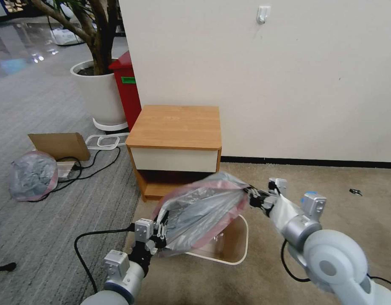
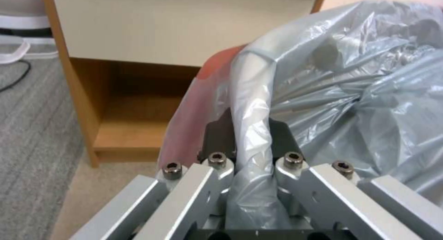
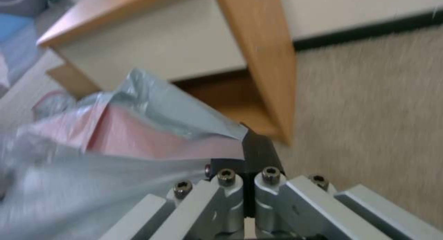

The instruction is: Pick up the garbage bag from the table and place it over the trash can.

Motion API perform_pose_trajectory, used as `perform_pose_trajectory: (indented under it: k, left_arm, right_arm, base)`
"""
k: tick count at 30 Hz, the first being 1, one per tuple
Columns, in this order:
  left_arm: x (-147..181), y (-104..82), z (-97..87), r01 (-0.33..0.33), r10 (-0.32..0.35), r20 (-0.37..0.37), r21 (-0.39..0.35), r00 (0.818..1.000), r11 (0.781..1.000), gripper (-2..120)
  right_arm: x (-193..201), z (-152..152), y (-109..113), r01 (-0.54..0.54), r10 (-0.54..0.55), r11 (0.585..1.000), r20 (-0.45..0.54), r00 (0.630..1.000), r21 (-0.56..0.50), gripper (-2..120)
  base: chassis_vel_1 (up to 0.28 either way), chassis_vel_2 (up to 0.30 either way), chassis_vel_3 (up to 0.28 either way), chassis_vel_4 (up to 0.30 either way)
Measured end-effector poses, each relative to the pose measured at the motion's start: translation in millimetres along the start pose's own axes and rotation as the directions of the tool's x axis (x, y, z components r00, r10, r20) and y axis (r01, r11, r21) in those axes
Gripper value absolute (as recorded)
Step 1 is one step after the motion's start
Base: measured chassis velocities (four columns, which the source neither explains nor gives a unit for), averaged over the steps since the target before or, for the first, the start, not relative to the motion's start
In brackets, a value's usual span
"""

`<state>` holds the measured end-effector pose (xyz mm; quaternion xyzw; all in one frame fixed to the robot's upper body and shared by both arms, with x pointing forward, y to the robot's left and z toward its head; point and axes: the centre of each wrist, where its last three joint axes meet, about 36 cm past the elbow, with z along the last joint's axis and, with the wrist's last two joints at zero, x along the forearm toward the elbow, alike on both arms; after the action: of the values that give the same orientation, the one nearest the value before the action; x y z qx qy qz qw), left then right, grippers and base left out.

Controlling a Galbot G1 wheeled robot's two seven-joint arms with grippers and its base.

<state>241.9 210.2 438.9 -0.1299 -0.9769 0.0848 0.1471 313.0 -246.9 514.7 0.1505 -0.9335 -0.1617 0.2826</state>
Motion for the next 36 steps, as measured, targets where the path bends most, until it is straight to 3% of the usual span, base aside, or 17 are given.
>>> perform_pose_trajectory:
  k: [8, 16, 22, 29, 32, 36]
  left_arm:
    - [-6, 10.4, -17.9, -0.015, 0.017, -0.013, 0.175, 1.000, 0.984, 6]
    - [-10, 15.8, -15.2, -0.031, 0.035, -0.022, 0.155, 0.999, 0.987, 6]
    - [-13, 20.1, -6.7, -0.010, 0.015, -0.042, 0.107, 0.999, 0.994, 6]
    - [-20, 27.0, 1.7, 0.029, -0.024, -0.060, 0.091, 0.998, 0.995, 6]
    - [-24, 28.8, 2.8, 0.048, -0.043, -0.060, 0.090, 0.997, 0.995, 6]
    - [-30, 33.4, 3.6, 0.093, -0.088, -0.056, 0.087, 0.995, 0.992, 6]
  right_arm:
    - [23, -23, 12, 0.028, -0.055, 0.984, -0.155, 0.986, -0.177, 0]
    - [27, -28, 19, 0.068, -0.093, 0.971, -0.099, 0.991, -0.227, 0]
    - [43, -31, 31, 0.092, -0.098, 0.980, -0.024, 0.995, -0.178, 22]
    - [45, -29, 32, 0.056, -0.063, 0.979, -0.027, 0.998, -0.195, 47]
    - [45, -26, 32, 0.079, -0.089, 0.976, -0.036, 0.995, -0.204, 54]
    - [42, -18, 36, 0.211, -0.226, 0.949, -0.038, 0.973, -0.235, 75]
  base:
    - [0.000, 0.000, 0.000, 0.000]
    - [0.000, 0.000, 0.000, 0.000]
    - [0.000, 0.000, 0.000, 0.000]
    - [0.000, 0.000, 0.000, 0.000]
    - [0.000, 0.000, 0.000, 0.000]
    - [0.000, 0.000, 0.000, 0.000]
